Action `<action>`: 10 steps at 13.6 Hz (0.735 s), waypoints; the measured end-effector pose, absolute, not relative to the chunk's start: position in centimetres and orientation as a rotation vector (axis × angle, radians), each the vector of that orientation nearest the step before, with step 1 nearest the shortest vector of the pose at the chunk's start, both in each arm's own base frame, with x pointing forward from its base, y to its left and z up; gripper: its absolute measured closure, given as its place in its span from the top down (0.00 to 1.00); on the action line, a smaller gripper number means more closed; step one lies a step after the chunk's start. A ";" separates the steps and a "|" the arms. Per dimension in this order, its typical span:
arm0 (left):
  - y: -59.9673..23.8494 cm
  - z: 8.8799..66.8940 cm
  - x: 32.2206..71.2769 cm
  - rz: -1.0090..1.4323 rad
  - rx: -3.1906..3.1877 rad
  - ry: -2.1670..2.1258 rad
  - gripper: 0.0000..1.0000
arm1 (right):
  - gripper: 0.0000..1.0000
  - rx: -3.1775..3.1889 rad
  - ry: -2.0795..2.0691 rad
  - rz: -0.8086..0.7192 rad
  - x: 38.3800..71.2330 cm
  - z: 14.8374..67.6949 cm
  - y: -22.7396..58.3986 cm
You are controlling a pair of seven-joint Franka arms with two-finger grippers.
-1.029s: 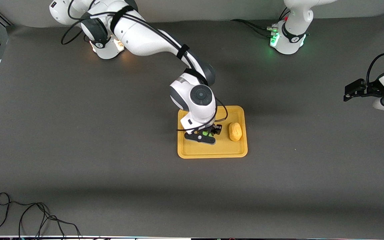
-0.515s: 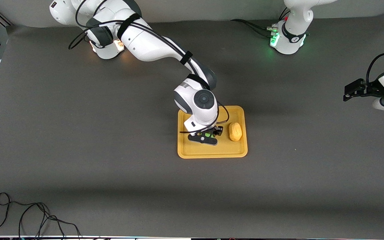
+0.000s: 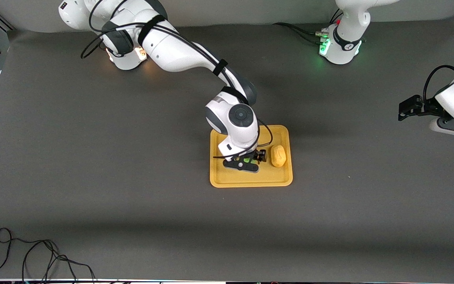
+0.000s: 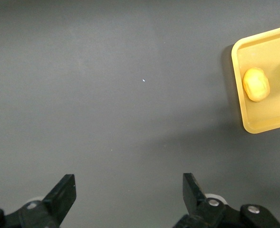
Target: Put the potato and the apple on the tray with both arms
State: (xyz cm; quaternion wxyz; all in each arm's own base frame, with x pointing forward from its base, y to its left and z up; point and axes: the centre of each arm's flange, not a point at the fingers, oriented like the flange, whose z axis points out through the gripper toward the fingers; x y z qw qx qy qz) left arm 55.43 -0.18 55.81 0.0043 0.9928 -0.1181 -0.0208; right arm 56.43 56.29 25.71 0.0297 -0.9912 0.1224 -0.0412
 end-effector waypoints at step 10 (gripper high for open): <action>0.4 55.7 55.5 -0.070 3.114 -0.354 1.00 | 1.00 -3.109 0.321 -0.003 59.4 54.4 36.0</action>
